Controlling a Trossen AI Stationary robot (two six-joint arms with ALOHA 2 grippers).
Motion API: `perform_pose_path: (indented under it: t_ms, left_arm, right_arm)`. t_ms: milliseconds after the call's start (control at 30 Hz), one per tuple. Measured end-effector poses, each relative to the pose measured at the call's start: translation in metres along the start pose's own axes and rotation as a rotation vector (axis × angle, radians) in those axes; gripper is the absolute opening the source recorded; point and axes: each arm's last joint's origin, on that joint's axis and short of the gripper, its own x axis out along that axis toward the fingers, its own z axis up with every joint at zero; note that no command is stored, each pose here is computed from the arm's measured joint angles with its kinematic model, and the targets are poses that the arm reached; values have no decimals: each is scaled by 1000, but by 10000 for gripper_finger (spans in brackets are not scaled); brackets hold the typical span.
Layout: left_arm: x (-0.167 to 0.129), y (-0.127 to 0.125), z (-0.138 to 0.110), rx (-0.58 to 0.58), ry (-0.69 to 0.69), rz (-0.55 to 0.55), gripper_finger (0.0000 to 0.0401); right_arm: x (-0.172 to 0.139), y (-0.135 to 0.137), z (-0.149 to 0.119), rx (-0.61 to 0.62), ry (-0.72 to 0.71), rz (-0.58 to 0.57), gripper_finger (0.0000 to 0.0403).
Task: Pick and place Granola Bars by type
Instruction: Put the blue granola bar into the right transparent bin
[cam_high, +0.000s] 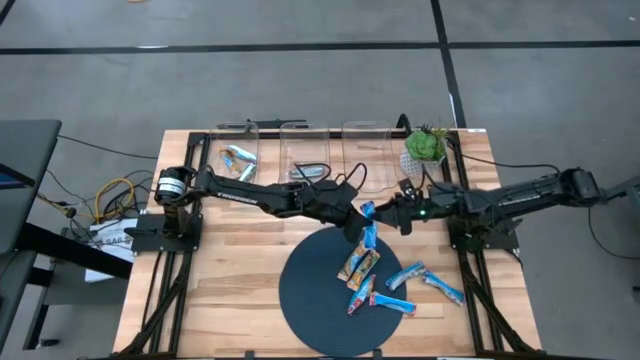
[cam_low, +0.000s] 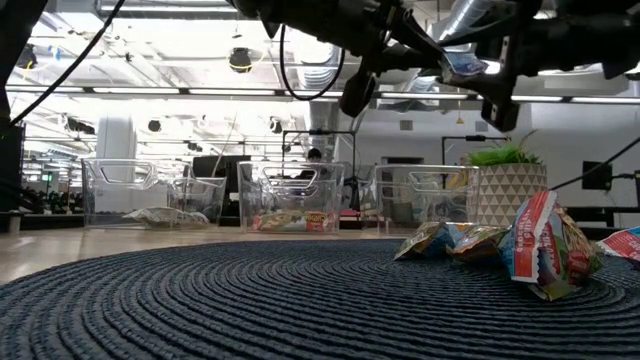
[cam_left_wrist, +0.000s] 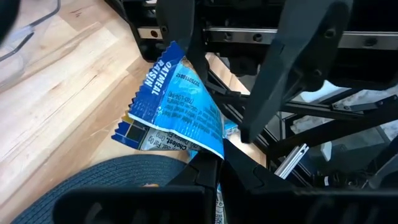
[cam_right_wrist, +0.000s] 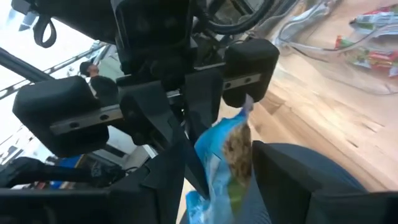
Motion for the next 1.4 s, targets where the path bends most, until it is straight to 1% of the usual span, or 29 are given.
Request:
perform_pose_path:
  t_ms: [100,300,400,567,633,700,867,1000,1100,1233,1400]
  left_arm:
    - [0,0,0,1,1,1,0]
    - [0,0,-1,3,6,3,0]
    - [0,0,-1,3,16,-7,0]
    - [0,2,0,15,32,-20,8]
    - [0,3,1,13,32,-17,23]
    - [-1,5,2,1,42,-12,47]
    - [-2,15,1,-35,100,53,128]
    - [-4,26,0,-64,180,83,191]
    - [-7,34,0,-94,255,98,226]
    - [-10,41,-5,-112,339,141,252]
    - [-13,46,-10,-76,398,182,261]
  right_arm:
    - [3,1,3,3,17,11,157]
    - [5,-1,3,12,40,17,92]
    - [5,-1,3,12,41,19,66]
    - [5,-1,3,6,41,19,50]
    - [5,-1,3,4,41,18,49]
    - [5,-1,3,-8,40,17,49]
    - [4,-5,7,-19,24,-5,48]
    - [4,-12,13,-45,-3,-43,48]
    - [2,-19,20,-66,-37,-81,48]
    - [-1,-30,32,-94,-94,-142,48]
    - [-7,-45,48,-99,-175,-227,48]
